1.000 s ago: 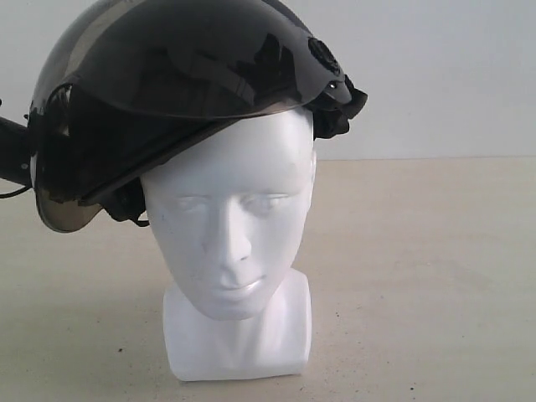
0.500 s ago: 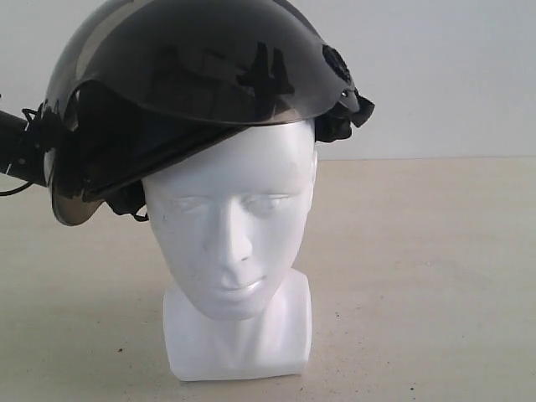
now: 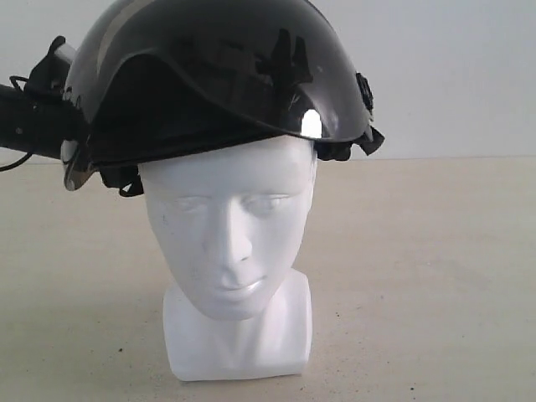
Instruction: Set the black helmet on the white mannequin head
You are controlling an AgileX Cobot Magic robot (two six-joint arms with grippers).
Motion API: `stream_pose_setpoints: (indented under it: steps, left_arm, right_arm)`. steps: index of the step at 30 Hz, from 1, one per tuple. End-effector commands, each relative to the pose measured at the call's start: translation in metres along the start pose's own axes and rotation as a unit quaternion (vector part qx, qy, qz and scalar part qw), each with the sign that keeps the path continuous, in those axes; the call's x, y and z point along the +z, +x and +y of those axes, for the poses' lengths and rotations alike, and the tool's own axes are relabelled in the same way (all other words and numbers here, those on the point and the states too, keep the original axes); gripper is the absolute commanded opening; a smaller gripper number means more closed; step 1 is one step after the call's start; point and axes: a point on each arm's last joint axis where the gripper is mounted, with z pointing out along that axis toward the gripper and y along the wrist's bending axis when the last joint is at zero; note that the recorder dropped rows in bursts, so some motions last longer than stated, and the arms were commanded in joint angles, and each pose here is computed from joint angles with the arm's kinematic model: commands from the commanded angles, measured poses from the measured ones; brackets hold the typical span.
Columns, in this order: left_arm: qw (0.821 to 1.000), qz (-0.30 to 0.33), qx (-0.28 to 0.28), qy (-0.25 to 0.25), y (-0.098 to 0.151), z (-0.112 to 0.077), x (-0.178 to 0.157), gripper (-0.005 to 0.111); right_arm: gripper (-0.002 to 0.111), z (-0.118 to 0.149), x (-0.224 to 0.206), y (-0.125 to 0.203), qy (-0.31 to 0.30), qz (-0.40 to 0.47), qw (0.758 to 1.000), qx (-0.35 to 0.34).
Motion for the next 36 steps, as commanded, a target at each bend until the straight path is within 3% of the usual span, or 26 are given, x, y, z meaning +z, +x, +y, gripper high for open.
stream_pose_setpoints:
  steps: [1, 19, 36]
  left_arm:
    - [0.999, -0.008, 0.026, 0.04, -0.005, -0.028, -0.002, 0.004]
    - [0.997, -0.011, 0.073, 0.018, -0.007, -0.068, -0.026, 0.004]
    - [0.995, 0.061, 0.059, -0.056, 0.006, -0.05, -0.034, 0.004]
  right_arm:
    - [0.043, 0.0, -0.004, -0.003, 0.004, -0.008, 1.0, -0.008]
    - [0.043, -0.001, -0.004, -0.003, 0.008, -0.004, 1.0, -0.016]
    - [0.043, -0.001, -0.004, -0.001, 0.009, 0.006, 1.0, -0.021]
